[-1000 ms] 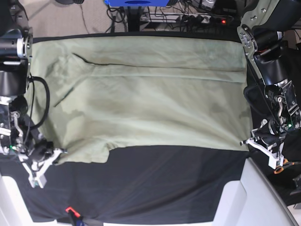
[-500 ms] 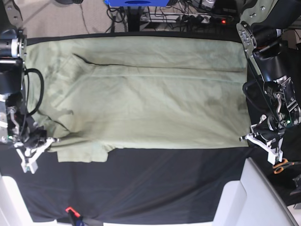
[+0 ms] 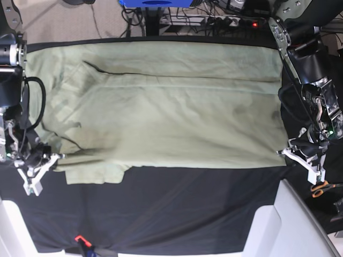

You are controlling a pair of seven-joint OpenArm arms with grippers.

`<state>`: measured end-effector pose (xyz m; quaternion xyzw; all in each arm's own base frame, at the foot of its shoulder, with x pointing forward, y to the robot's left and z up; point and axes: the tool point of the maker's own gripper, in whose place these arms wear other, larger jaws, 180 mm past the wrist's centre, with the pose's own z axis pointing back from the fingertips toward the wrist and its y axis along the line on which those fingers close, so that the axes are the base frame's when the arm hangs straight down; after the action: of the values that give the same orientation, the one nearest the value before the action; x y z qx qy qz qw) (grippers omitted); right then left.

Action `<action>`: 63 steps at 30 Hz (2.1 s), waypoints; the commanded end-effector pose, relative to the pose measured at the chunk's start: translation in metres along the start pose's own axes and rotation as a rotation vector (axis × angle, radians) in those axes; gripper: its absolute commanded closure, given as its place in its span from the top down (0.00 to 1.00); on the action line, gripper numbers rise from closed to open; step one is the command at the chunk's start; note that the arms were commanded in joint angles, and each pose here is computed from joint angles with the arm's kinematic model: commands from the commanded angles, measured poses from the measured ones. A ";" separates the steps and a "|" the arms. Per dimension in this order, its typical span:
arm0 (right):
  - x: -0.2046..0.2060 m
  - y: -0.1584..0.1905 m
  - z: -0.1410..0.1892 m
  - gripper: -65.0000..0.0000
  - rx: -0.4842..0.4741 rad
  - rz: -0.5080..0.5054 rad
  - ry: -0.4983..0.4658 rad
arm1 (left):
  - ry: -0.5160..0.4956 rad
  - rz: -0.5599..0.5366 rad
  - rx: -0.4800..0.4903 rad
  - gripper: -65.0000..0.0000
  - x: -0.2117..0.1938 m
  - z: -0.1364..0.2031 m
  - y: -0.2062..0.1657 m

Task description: Fold the T-shirt properly

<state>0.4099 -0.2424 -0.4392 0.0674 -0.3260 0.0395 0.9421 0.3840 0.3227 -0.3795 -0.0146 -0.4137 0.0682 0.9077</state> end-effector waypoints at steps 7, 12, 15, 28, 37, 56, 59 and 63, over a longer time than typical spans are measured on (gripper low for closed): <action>0.051 0.004 0.009 0.00 0.000 0.086 -0.093 | -0.060 -0.007 0.019 0.00 0.022 0.007 0.010; 0.049 0.016 0.005 0.00 0.015 0.146 -0.070 | -0.074 -0.024 0.020 0.00 0.024 0.011 0.007; 0.046 0.022 0.002 0.00 0.023 0.173 -0.055 | -0.092 -0.052 0.025 0.00 0.028 0.018 0.005; -0.023 0.013 0.006 0.00 0.005 0.194 0.175 | 0.059 -0.122 0.043 0.00 -0.041 0.040 0.007; -0.045 0.018 0.019 0.00 0.004 0.230 0.209 | 0.136 -0.200 0.033 0.00 -0.073 0.050 0.006; -0.072 -0.005 0.052 0.00 -0.049 0.250 0.226 | 0.168 -0.299 0.062 0.00 -0.074 0.073 0.023; -0.077 -0.007 0.056 0.00 -0.056 0.247 0.250 | 0.177 -0.349 0.028 0.00 -0.074 0.074 0.021; -0.079 -0.017 0.068 0.00 -0.081 0.217 0.237 | 0.201 -0.354 0.024 0.00 -0.085 0.077 0.022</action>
<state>0.2969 -0.2603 -0.4508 0.0048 -0.2021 0.1341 0.9701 0.2598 0.3230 -0.4082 0.0491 -0.2992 -0.0848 0.9491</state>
